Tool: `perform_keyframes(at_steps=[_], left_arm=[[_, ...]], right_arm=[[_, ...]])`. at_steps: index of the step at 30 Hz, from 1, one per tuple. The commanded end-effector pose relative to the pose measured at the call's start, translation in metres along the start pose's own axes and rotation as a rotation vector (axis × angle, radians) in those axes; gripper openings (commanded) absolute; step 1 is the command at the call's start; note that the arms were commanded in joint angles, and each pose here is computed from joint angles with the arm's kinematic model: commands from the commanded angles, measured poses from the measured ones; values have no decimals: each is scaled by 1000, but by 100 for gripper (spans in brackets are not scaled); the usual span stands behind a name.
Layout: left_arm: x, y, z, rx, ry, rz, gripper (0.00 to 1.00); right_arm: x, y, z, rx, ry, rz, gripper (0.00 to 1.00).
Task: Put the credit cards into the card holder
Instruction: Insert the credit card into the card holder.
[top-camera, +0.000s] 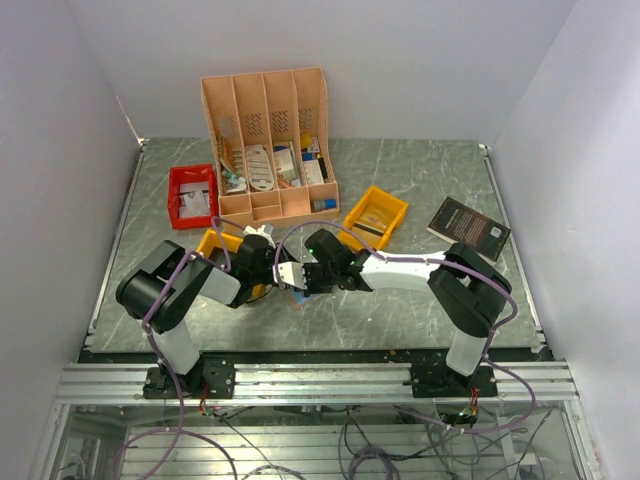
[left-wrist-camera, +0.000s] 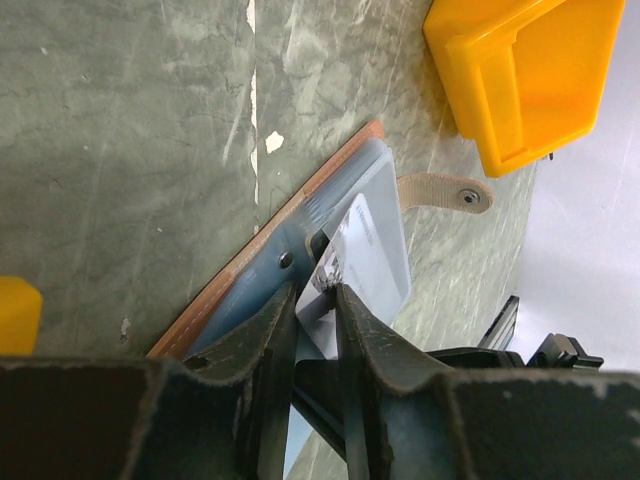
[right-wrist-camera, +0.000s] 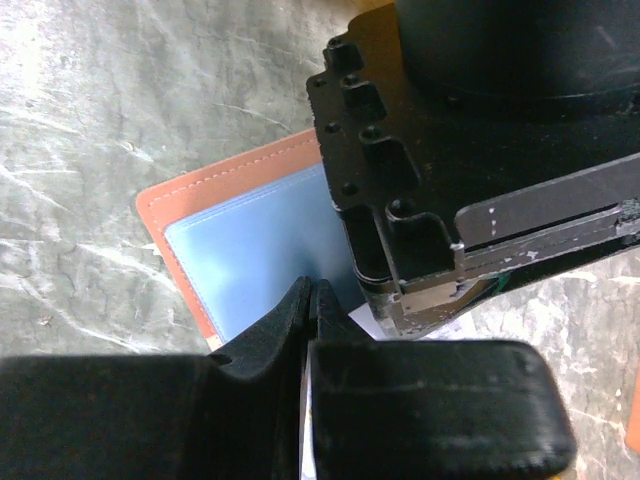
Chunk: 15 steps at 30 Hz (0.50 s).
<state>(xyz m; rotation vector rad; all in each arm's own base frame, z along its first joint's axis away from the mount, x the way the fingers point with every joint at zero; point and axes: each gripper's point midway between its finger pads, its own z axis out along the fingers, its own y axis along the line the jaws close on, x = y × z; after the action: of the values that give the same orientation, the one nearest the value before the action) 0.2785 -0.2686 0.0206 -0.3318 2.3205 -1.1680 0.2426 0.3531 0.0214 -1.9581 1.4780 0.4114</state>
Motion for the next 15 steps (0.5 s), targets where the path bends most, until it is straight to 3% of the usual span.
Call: perform_keyframes(at_steps=[1, 15], left_arm=[[16, 23, -2, -64, 53, -10, 34], [13, 20, -4, -60, 39, -7, 42]], right_arm=[[16, -7, -1, 39, 75, -10, 0], [31, -25, -11, 91, 108, 19, 0]])
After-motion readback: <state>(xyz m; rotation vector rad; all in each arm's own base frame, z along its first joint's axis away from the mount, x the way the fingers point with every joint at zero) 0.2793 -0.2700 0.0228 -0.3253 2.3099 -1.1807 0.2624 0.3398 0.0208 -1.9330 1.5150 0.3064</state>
